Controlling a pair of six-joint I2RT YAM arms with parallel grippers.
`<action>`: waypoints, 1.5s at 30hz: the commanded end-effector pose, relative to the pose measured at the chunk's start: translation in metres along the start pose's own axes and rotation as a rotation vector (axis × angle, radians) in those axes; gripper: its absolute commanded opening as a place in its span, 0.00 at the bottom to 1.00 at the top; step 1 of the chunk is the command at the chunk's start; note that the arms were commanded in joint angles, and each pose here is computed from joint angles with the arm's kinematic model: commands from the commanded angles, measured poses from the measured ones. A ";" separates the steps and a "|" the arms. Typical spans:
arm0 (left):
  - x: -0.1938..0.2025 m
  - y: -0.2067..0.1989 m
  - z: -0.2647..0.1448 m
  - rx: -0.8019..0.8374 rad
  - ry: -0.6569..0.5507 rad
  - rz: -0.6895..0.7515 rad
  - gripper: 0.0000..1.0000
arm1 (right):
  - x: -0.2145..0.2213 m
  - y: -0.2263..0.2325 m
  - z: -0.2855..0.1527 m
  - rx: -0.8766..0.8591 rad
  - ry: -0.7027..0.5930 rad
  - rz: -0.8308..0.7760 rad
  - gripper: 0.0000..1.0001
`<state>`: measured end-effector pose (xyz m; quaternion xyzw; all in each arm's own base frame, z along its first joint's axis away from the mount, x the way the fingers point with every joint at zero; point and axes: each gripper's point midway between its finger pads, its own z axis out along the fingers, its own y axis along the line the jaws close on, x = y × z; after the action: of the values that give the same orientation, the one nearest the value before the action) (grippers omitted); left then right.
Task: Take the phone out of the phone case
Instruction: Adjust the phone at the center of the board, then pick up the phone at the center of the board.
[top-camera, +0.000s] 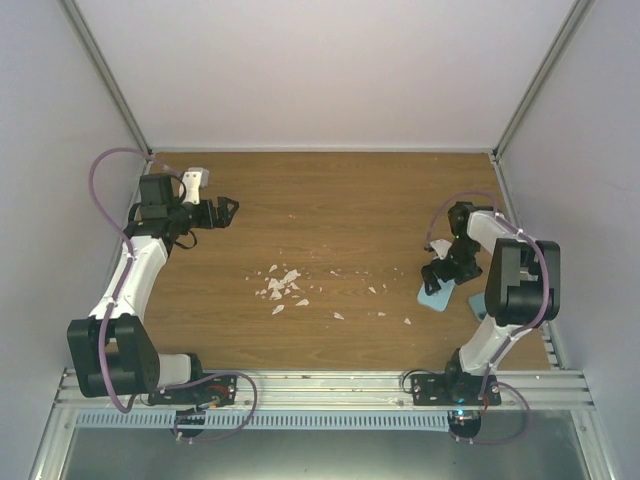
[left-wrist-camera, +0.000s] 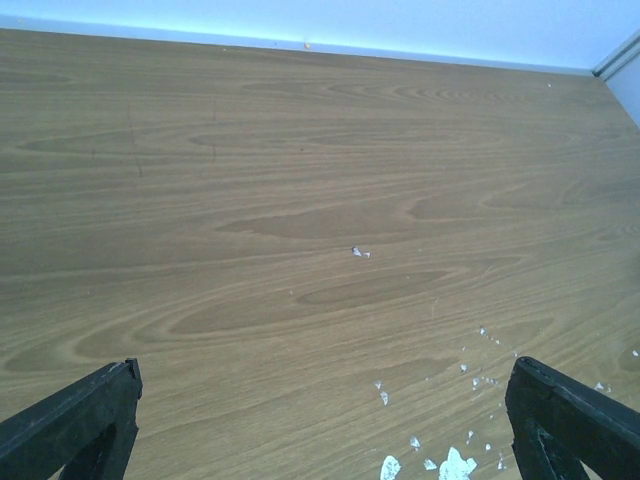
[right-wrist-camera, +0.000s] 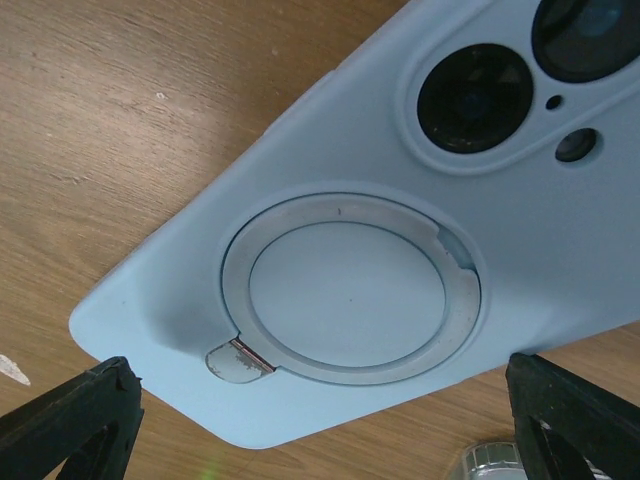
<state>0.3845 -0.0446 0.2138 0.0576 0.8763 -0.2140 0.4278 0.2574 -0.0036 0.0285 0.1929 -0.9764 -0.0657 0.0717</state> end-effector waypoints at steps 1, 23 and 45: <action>-0.013 0.002 -0.008 -0.019 -0.062 0.027 0.99 | -0.056 0.030 0.006 -0.092 -0.197 -0.137 1.00; -0.012 0.007 -0.012 -0.044 -0.076 0.026 0.99 | -0.010 -0.009 0.011 0.015 -0.117 0.058 1.00; -0.011 0.010 -0.018 -0.056 -0.098 0.019 0.99 | -0.027 -0.006 0.007 -0.126 -0.180 0.108 1.00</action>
<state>0.3785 -0.0319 0.2147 0.0434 0.8733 -0.1974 0.4433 0.2720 -0.0119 0.0242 0.1222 -0.9856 -0.1166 0.0026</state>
